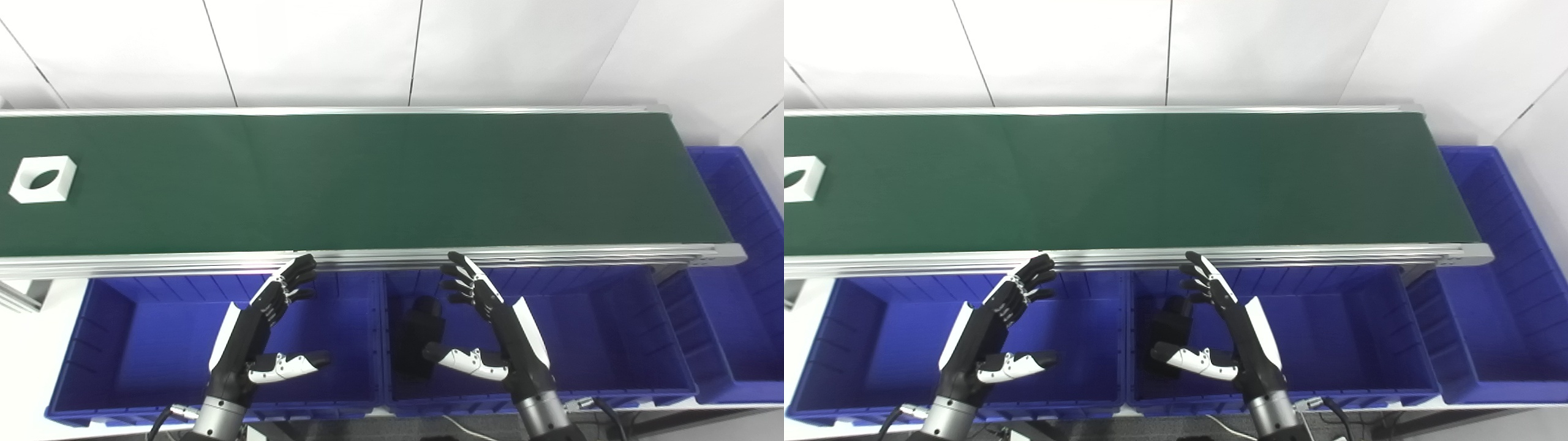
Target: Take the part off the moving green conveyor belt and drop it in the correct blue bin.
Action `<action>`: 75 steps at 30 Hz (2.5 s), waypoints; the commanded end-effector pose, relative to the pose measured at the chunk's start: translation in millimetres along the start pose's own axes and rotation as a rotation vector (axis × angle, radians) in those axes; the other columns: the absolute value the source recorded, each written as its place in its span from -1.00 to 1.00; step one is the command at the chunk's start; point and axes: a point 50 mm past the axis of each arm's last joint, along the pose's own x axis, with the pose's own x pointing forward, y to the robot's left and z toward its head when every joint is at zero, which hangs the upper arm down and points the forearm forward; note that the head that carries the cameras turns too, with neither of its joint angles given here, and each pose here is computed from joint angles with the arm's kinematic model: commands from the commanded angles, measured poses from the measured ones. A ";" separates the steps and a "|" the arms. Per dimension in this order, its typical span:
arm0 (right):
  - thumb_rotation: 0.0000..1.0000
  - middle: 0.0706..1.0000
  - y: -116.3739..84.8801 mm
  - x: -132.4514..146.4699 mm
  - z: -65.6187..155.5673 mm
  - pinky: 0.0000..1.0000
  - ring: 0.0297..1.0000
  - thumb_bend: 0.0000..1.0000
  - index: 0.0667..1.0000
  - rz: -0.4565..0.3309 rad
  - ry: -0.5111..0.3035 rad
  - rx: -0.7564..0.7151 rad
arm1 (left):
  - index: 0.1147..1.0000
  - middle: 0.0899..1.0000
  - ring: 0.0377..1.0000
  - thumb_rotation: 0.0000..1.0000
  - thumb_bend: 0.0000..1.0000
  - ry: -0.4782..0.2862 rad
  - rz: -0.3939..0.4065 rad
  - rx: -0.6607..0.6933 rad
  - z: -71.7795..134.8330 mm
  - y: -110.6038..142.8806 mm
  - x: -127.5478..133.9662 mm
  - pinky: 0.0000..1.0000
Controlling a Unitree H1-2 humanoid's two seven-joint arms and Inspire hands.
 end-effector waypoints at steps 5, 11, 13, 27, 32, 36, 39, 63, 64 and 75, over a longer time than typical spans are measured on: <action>0.03 0.49 -7.4 -5.7 6.9 0.36 0.44 0.58 0.76 -0.044 -0.115 -0.020 | 0.65 0.65 0.55 -0.21 0.79 -0.029 0.037 0.021 4.4 -9.3 0.5 0.38; -0.11 0.26 -9.2 -8.2 3.8 0.55 0.37 0.50 0.67 -0.057 -0.141 -0.023 | 0.59 0.53 0.28 -0.34 0.71 -0.031 0.095 0.027 4.5 -14.9 -0.2 0.10; -0.08 0.28 -8.8 -8.6 2.2 0.50 0.37 0.51 0.68 -0.055 -0.132 -0.022 | 0.55 0.49 0.24 -0.37 0.68 -0.038 0.117 0.048 5.0 -15.6 0.2 0.05; -0.06 0.47 -4.7 -6.8 0.2 0.31 0.38 0.51 0.77 -0.065 -0.131 -0.001 | 0.40 0.35 0.05 -0.51 0.51 -0.140 0.173 0.188 2.2 -19.1 -1.4 -0.11; -0.10 0.59 -3.6 1.3 4.3 0.37 0.50 0.53 0.78 -0.056 -0.128 0.039 | 0.47 0.50 0.34 -0.41 0.55 -0.115 0.121 0.157 2.1 -15.0 -1.6 0.08; -0.03 0.74 -2.9 8.3 6.4 0.49 0.62 0.61 0.86 -0.025 -0.115 0.034 | 0.60 0.66 0.55 -0.31 0.59 -0.087 0.067 0.139 1.5 -9.0 -1.7 0.31; 0.01 0.84 -1.0 11.9 7.1 0.58 0.72 0.69 0.88 -0.005 -0.110 0.029 | 0.70 0.77 0.67 -0.24 0.66 -0.065 0.041 0.126 0.2 -5.0 -2.2 0.47; 0.03 0.79 -6.3 9.3 -4.0 0.59 0.71 0.68 0.88 0.004 -0.108 0.032 | 0.74 0.82 0.73 -0.19 0.69 -0.142 0.027 0.072 32.5 26.8 9.6 0.54; 0.03 0.79 -7.3 9.2 -4.7 0.59 0.71 0.67 0.88 0.005 -0.110 0.035 | 0.74 0.82 0.73 -0.20 0.69 -0.167 0.024 0.108 38.8 34.5 12.5 0.55; -0.01 0.77 -13.9 8.9 -10.7 0.59 0.71 0.64 0.88 0.013 -0.121 0.053 | 0.74 0.76 0.66 -0.06 0.72 -0.272 -0.012 0.397 95.2 99.3 42.1 0.51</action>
